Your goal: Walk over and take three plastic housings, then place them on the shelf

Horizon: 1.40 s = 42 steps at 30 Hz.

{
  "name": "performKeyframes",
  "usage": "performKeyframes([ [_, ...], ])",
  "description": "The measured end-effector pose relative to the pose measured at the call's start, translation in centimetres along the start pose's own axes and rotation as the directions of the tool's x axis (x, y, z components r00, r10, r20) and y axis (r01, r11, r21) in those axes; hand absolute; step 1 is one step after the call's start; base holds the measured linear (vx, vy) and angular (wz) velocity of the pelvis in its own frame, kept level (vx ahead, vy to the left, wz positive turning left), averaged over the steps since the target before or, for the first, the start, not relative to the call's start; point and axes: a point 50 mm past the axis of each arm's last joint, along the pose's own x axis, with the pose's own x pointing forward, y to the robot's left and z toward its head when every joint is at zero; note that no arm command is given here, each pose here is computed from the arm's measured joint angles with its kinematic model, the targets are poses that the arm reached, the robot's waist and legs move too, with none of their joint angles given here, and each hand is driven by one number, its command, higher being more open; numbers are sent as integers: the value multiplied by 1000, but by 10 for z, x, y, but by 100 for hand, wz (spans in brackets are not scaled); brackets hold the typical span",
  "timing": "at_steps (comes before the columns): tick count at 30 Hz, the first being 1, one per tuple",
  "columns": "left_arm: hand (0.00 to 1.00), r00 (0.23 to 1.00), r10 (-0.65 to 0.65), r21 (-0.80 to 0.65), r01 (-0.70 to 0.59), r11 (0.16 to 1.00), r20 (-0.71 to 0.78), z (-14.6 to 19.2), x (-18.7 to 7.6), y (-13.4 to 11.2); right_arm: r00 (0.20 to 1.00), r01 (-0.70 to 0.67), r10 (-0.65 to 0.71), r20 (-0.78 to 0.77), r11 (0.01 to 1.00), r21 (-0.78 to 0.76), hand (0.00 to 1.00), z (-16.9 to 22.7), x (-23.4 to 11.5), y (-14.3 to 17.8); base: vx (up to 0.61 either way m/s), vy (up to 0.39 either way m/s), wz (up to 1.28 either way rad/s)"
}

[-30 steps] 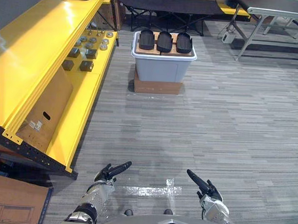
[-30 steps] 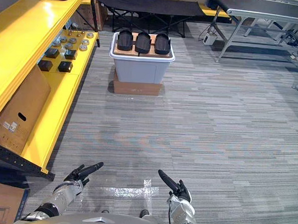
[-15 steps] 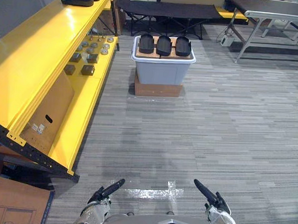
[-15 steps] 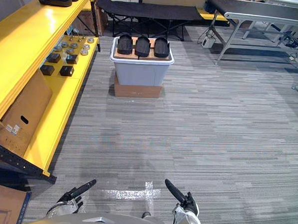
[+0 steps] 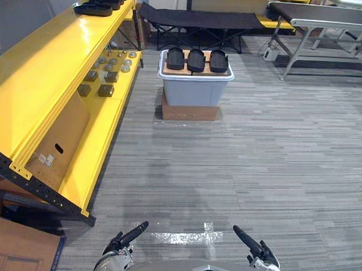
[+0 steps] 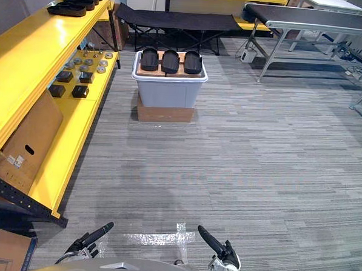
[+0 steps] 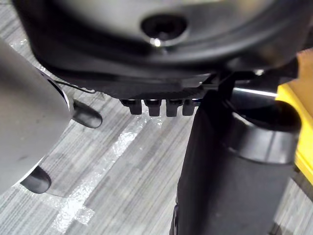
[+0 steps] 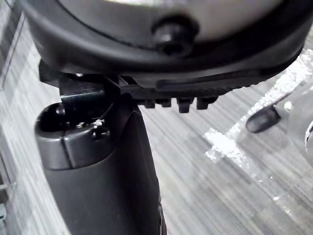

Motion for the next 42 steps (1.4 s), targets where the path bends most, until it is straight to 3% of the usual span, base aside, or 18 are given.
performKeyframes([
  [7,100,999,-34,120,33,992,9,10,2,-4,999,-36,36,-31,999,7,100,-12,-2,12,-3,3,-15],
  [10,100,998,-58,158,58,986,-3,14,4,-15,998,-27,26,-57,1000,-14,100,-16,-3,8,26,-59,-9],
  [14,100,997,-75,224,77,972,-15,17,4,-9,994,-2,1,-108,1000,-9,100,-31,-8,-4,208,-268,26],
  [20,100,997,-80,103,79,992,13,20,2,-9,997,9,-13,-79,999,-42,100,-20,-6,-12,426,-300,7],
  [27,100,999,-35,-18,35,999,-9,2,-1,6,997,-60,57,-42,996,-71,100,-7,1,18,441,-33,-48],
  [31,100,1000,-5,-41,5,999,10,-6,-5,20,997,-70,65,-48,992,-102,100,-13,-1,18,418,161,-12],
  [36,100,999,27,48,-28,998,37,5,-4,32,992,-102,97,-78,992,-68,100,-21,-2,31,570,210,29],
  [40,100,997,25,130,-35,991,73,10,-3,25,993,-121,118,-30,986,-115,100,-10,1,30,502,185,1],
  [42,100,992,-47,172,27,985,119,26,0,3,993,-114,114,-11,985,-130,100,-8,0,28,569,55,70],
])
